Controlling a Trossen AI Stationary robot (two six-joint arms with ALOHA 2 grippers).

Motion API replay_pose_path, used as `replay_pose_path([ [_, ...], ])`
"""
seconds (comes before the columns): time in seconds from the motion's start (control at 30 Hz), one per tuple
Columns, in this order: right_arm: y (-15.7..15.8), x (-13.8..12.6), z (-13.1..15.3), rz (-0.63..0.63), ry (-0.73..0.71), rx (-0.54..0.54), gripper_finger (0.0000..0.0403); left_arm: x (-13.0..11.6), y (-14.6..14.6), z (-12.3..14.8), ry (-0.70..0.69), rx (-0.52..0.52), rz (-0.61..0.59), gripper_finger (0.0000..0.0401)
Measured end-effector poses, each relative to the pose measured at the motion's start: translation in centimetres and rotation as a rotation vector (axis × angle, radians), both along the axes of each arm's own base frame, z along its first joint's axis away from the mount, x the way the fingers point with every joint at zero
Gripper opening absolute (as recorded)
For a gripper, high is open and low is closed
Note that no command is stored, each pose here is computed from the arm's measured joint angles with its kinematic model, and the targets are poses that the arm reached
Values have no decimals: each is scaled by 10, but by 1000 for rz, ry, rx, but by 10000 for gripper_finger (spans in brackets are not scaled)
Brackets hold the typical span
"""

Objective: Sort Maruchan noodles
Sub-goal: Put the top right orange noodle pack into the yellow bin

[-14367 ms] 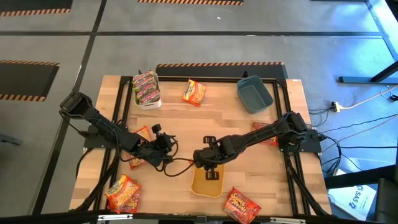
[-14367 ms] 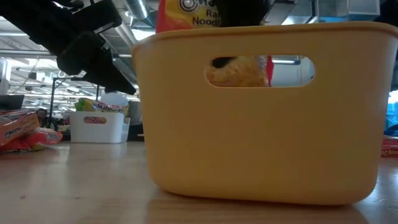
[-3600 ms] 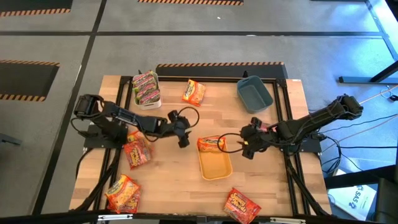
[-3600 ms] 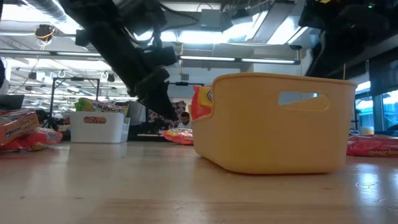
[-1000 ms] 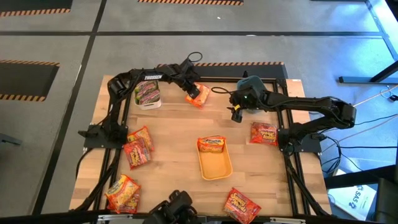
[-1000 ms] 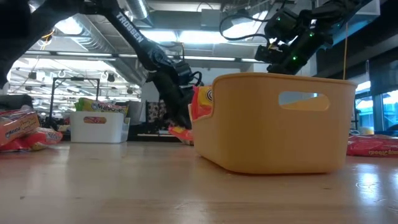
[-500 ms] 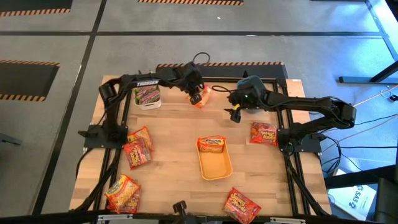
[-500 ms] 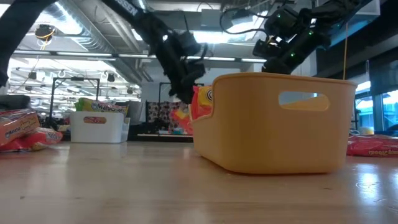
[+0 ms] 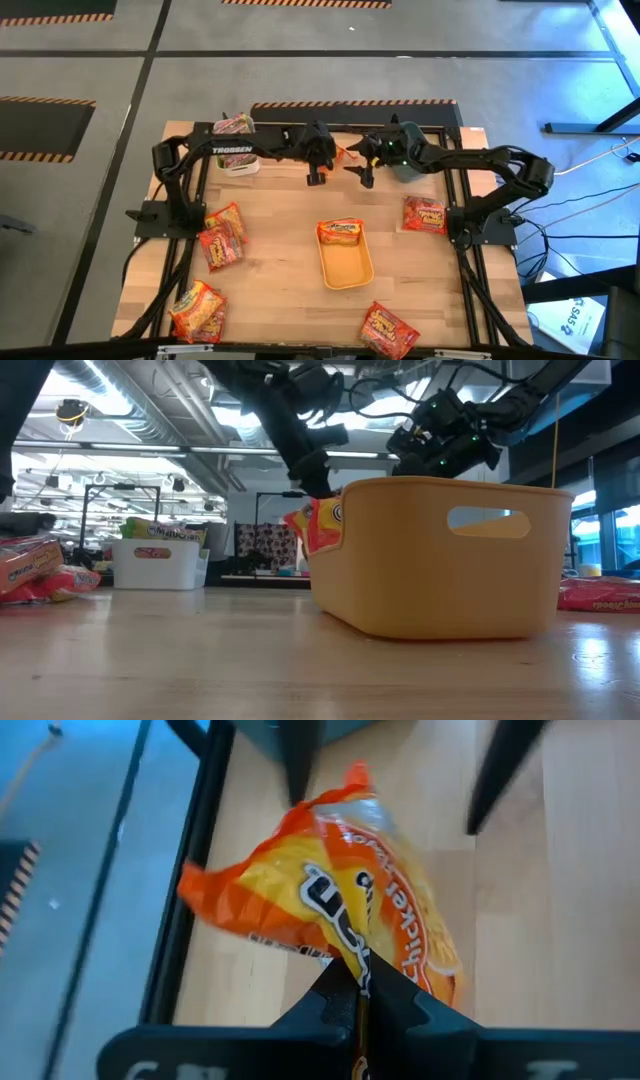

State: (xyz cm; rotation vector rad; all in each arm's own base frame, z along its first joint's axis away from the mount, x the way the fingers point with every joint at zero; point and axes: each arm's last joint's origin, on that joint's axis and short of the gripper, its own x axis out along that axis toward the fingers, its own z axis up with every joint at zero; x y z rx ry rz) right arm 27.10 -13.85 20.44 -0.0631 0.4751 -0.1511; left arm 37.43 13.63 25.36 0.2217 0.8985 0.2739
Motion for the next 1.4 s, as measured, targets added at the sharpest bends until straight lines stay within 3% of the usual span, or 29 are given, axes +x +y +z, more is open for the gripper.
replay_pose_path([
  [0.47, -2, 7, -21, 42, 50, 59, 294, 16, -44, 3, 25, 162, -185, 0],
  [0.67, -1, 5, -17, 46, 41, 43, 294, 18, -52, 4, 45, 223, -183, 0],
  [1.1, 10, -16, 13, 66, 61, -4, 294, 18, -53, 4, 48, 230, -183, 0],
  [1.27, 13, -11, 7, 171, 39, 65, 294, 20, -57, 5, 34, 235, -191, 0],
  [1.4, 12, -3, -6, 148, 59, 101, 294, 23, -62, 6, 13, 253, -194, 0],
])
